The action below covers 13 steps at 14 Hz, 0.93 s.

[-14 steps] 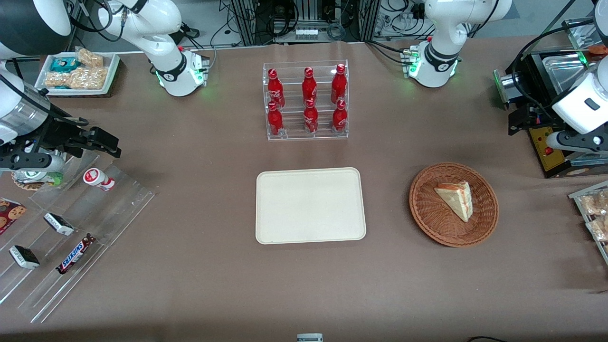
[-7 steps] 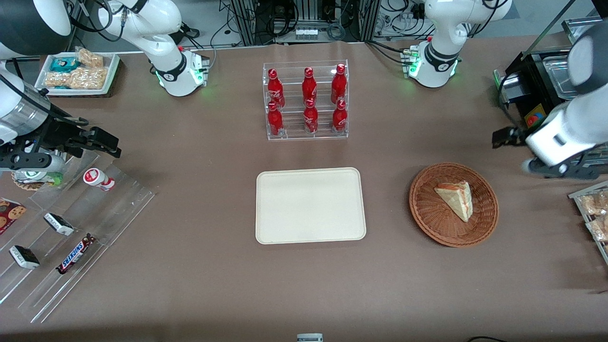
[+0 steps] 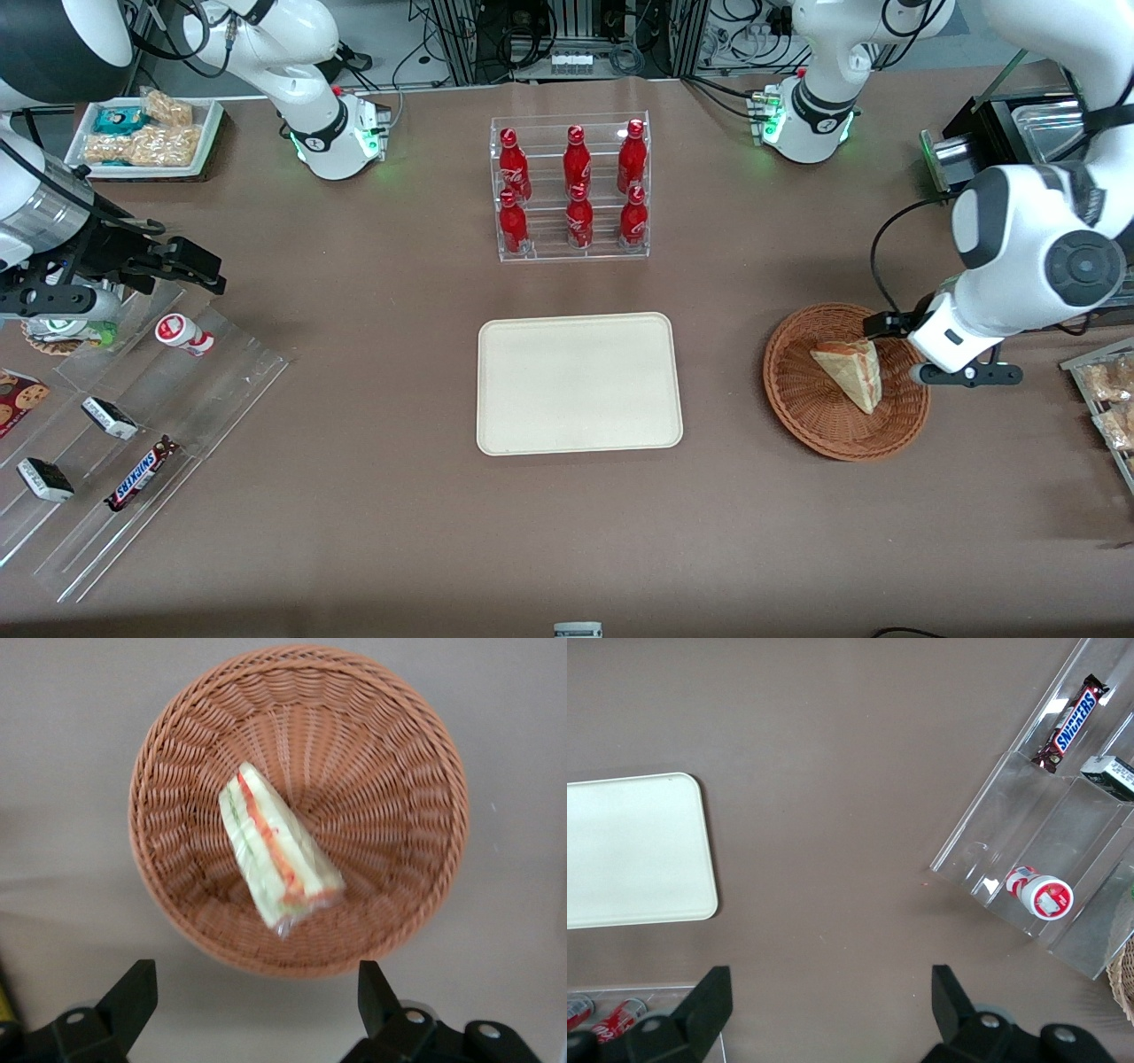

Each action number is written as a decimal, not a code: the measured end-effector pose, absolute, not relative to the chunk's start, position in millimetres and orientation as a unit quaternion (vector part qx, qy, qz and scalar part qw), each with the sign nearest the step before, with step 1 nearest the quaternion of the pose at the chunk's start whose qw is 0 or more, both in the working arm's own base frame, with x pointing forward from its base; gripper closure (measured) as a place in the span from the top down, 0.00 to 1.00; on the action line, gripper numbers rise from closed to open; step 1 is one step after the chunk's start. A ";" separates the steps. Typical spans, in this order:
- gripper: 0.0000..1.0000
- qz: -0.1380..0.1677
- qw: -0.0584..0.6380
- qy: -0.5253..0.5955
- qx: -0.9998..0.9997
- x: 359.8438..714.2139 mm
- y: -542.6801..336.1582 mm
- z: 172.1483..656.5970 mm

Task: Place sandwich from basket to tray
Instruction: 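Lower the left gripper and close it on the wrapped sandwich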

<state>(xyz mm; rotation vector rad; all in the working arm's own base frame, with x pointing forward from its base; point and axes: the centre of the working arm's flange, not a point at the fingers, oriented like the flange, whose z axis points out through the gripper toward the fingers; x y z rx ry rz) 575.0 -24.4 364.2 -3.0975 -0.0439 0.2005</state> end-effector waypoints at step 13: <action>0.86 -0.016 0.004 -0.373 -0.928 543.7 -33.9 259.0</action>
